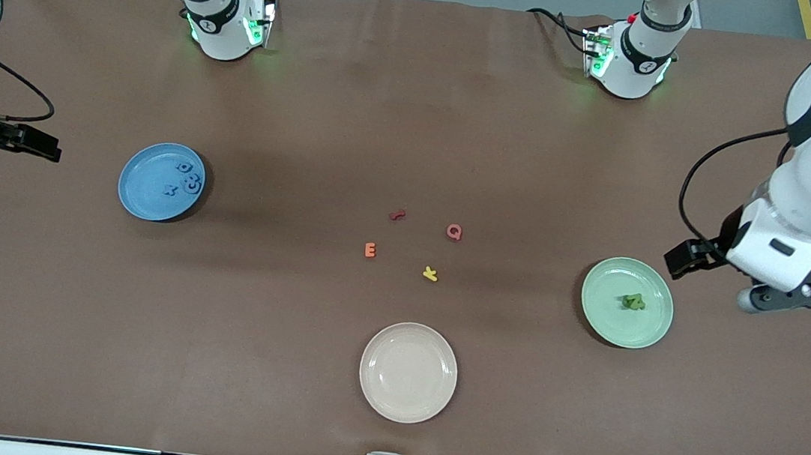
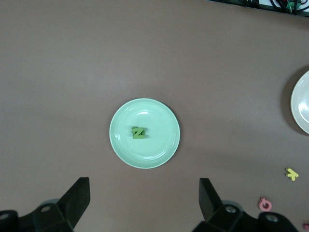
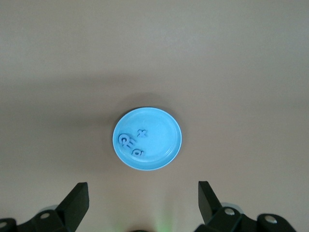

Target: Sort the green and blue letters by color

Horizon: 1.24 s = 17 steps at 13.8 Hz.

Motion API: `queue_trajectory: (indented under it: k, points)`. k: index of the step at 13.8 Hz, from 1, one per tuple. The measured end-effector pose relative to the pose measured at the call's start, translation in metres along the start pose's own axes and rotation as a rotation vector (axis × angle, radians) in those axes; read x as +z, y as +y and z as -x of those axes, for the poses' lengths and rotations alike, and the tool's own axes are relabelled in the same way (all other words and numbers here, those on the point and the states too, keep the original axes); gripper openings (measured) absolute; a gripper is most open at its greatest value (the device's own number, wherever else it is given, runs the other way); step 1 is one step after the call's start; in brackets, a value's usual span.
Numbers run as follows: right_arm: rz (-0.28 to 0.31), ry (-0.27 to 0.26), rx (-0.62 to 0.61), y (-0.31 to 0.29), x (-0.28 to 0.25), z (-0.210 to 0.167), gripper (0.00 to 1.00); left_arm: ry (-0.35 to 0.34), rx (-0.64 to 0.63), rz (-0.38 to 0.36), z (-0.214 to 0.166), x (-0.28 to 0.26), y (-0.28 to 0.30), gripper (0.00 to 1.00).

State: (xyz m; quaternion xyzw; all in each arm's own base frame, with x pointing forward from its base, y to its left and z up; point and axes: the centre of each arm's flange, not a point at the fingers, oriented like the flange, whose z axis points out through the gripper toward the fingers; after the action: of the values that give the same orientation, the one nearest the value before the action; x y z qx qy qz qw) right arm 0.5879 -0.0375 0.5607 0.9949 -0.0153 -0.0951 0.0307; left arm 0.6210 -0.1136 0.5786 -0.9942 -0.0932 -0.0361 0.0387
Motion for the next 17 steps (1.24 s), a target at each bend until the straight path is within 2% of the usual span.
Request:
queue_trajectory:
  k: [3,8,14,17]
  points:
    - [-0.003,-0.005,0.000,0.005,-0.015,0.015,1.00,0.000,0.042,0.016,0.010,-0.031,-0.029,1.00]
    - [-0.017,0.038,-0.017,0.010,-0.045,0.050,1.00,-0.026,0.065,0.067,0.033,-0.048,-0.074,1.00]
    - [-0.031,0.100,-0.019,0.015,-0.074,0.091,1.00,-0.038,0.063,0.060,0.071,-0.054,-0.085,1.00]
    - [-0.033,0.127,-0.019,0.015,-0.080,0.095,1.00,-0.040,0.090,0.059,0.082,-0.056,-0.072,1.00]
